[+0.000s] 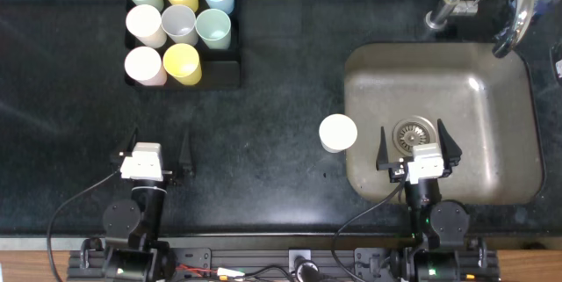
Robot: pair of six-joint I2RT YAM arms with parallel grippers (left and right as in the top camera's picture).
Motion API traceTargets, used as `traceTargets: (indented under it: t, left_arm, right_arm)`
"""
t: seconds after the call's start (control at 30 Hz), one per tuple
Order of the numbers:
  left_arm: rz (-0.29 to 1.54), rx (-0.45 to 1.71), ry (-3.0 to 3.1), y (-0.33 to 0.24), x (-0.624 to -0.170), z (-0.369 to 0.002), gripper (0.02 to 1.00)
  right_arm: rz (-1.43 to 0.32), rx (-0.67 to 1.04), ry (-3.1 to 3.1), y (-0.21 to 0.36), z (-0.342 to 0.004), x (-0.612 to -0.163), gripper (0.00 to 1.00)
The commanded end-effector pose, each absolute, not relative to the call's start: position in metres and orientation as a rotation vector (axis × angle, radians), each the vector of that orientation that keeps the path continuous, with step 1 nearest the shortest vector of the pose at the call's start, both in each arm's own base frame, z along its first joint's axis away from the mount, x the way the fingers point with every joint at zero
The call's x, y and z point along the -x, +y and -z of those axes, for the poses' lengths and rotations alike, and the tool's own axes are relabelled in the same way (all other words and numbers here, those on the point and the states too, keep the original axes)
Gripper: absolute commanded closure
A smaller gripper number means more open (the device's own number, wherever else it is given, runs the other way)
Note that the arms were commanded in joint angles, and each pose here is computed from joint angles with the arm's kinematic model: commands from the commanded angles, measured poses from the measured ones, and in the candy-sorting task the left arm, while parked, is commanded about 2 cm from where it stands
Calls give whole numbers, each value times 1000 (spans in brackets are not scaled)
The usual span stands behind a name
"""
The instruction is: Store Cups
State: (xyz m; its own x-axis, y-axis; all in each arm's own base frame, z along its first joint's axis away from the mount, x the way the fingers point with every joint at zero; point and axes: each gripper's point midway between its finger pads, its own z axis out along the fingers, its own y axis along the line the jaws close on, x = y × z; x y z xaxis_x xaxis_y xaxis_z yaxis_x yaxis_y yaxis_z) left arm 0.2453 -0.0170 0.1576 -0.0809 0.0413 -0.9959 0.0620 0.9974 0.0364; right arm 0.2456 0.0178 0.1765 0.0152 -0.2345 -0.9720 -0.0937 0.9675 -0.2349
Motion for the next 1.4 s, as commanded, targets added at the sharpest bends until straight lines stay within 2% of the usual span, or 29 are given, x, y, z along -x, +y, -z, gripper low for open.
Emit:
traceTargets:
  t: [0.03, 0.1, 0.23, 0.37, 0.5, 0.73, 0.83, 0.93, 1.03, 1.4]
  left_arm:
    - [14, -104, 1644, -19, -245, -157, 18]
    - [14, -104, 1644, -19, -245, -157, 18]
    - [14, -104, 1644, -19, -245, -157, 18]
    - [14, -104, 1644, -19, -245, -157, 18]
    - [14, -104, 1644, -19, -245, -157, 18]
    - [14, -104, 1644, -19, -245, -157, 18]
    - [14, -104, 1644, -19, -245, -157, 18]
    - [14, -104, 1644, -19, -245, -157, 20]
    - [14, -104, 1644, -19, -245, -157, 18]
    - [14, -104, 1644, -19, -245, -157, 18]
  right_arm:
    - [117, 241, 1545, 16, -181, -245, 3]
    - [134, 223, 1514, 13, -201, -242, 5]
    - [132, 224, 1493, 13, -261, -227, 5]
    - [65, 256, 1742, 18, -279, -217, 5]
    - [-100, 231, 2139, 30, -263, -218, 3]
    - [-315, 242, 2730, 48, -208, -231, 5]
    - [-342, 256, 2882, 51, -187, -240, 3]
    - [-344, 416, 2953, 58, -169, -245, 3]
    - [-360, 485, 3010, 67, -153, -248, 3]
    - [-330, 568, 3067, 77, -139, -266, 3]
